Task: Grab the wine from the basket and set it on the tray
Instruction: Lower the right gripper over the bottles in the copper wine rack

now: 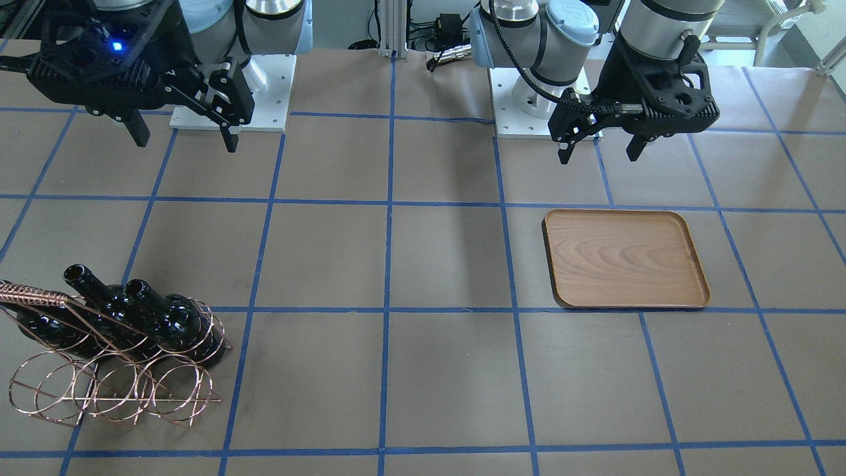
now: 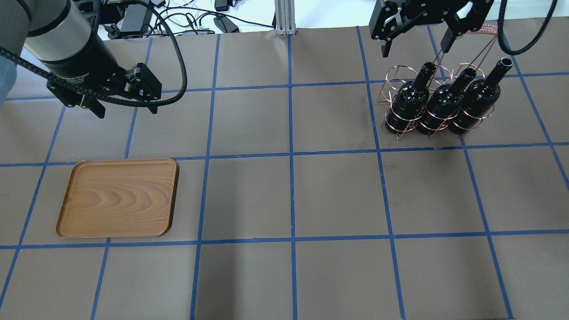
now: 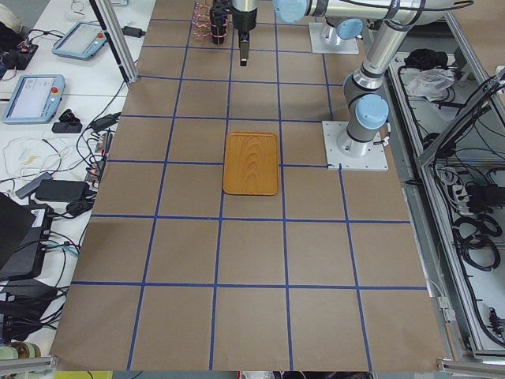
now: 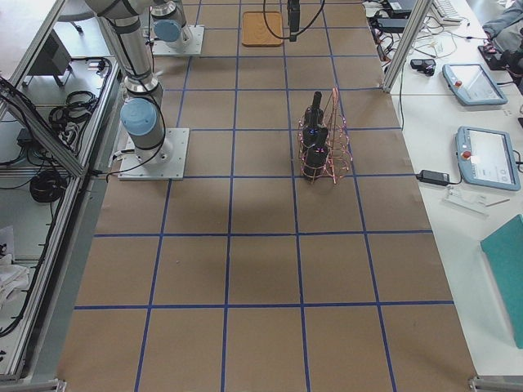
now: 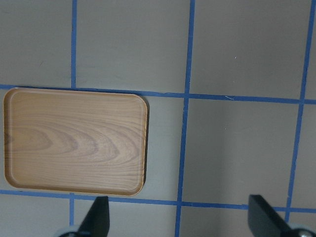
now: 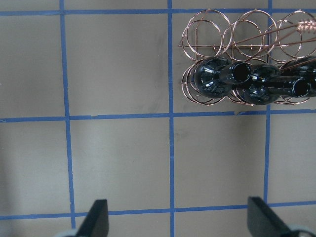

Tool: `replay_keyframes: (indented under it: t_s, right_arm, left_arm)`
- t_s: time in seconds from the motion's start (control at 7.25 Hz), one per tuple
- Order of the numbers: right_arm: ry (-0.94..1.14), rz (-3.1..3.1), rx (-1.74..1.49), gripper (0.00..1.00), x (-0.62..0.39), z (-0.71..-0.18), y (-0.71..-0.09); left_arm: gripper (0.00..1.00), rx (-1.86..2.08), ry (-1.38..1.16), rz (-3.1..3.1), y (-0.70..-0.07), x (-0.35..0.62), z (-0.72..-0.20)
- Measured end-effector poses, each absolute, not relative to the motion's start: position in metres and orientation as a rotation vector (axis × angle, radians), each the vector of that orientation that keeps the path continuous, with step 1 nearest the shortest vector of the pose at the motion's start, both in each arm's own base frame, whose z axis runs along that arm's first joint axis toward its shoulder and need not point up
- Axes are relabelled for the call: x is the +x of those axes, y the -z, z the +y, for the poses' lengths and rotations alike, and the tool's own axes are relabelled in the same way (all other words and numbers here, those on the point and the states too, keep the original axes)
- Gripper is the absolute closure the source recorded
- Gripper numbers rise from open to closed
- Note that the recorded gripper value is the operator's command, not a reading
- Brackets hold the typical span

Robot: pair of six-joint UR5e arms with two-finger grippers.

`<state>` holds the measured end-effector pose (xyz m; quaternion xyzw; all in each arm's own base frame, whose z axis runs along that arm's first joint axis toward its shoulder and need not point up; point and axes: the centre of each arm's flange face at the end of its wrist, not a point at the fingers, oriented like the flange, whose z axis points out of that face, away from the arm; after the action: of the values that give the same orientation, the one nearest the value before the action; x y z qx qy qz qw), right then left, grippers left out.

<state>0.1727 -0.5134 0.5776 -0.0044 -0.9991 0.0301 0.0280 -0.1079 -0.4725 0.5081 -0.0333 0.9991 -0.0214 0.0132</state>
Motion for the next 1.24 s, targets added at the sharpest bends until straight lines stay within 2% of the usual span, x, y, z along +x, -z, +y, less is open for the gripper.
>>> replay_keyframes:
  t_s: [0.55, 0.83, 1.24]
  right_arm:
    - [-0.099, -3.062, -0.036, 0.0, 0.16, -0.507, -0.578]
    - [0.01, -3.058, -0.077, 0.0, 0.089, -0.528, -0.541]
    - [-0.042, -3.022, -0.09, 0.0, 0.029, -0.548, -0.489]
  left_arm:
    - [0.0, -0.096, 0.056, 3.107, -0.507, -0.107, -0.472]
    - [0.0, -0.091, 0.054, 3.105, -0.507, -0.107, -0.472]
    - [0.0, -0.087, 0.051, 3.1, -0.507, -0.106, -0.472]
